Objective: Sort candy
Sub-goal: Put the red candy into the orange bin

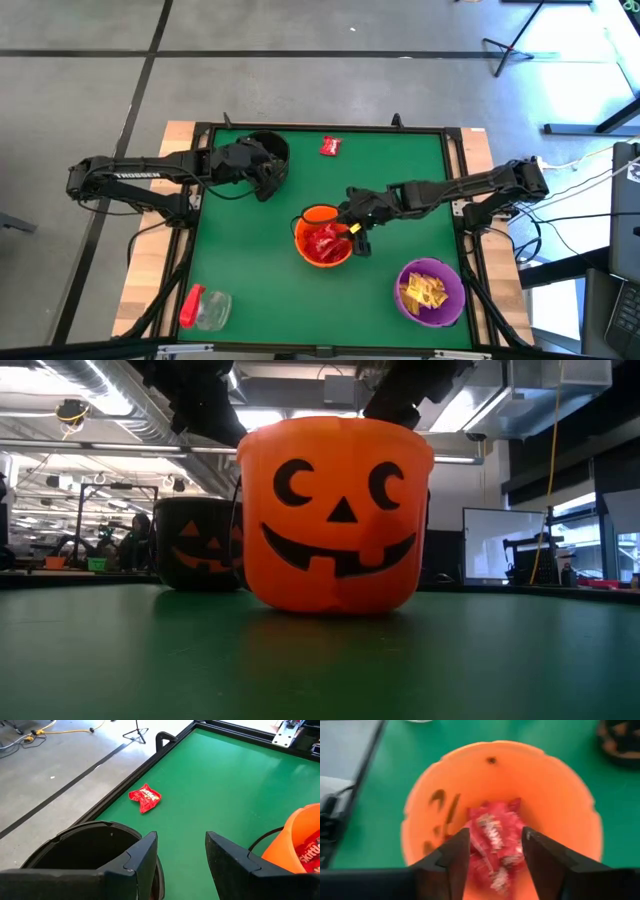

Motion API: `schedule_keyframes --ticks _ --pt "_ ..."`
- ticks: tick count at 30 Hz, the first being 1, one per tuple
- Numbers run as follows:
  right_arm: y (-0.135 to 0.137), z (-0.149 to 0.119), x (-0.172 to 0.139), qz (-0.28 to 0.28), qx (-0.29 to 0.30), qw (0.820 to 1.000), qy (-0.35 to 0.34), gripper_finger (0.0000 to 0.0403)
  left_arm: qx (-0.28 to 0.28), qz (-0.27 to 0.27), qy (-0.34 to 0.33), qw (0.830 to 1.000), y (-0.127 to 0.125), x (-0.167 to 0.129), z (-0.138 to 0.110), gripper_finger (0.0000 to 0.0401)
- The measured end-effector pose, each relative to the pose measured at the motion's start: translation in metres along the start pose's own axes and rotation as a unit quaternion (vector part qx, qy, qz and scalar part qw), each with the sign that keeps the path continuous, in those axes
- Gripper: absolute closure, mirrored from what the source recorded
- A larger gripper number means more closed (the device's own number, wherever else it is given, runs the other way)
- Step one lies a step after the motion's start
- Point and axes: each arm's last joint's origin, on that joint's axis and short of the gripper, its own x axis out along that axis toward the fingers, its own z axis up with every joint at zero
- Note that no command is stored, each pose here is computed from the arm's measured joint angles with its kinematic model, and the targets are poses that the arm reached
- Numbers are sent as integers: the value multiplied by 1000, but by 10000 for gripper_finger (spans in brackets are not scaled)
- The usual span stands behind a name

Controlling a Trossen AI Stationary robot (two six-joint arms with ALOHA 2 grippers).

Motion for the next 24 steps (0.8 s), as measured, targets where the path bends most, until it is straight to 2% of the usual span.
schedule_keyframes --ticks 5,10,18,24 --pt "-23 3 -4 -88 20 996 -12 192 0 1 0 1000 0 0 0 244" --pt "-73 2 -5 -153 77 985 -14 186 4 1 0 1000 0 0 0 244" --pt "-162 -15 9 -190 157 969 -12 186 66 -5 -11 998 -3 -4 1 244" --pt "-214 -24 26 -219 192 956 23 186 89 14 -16 996 -1 -5 2 244"
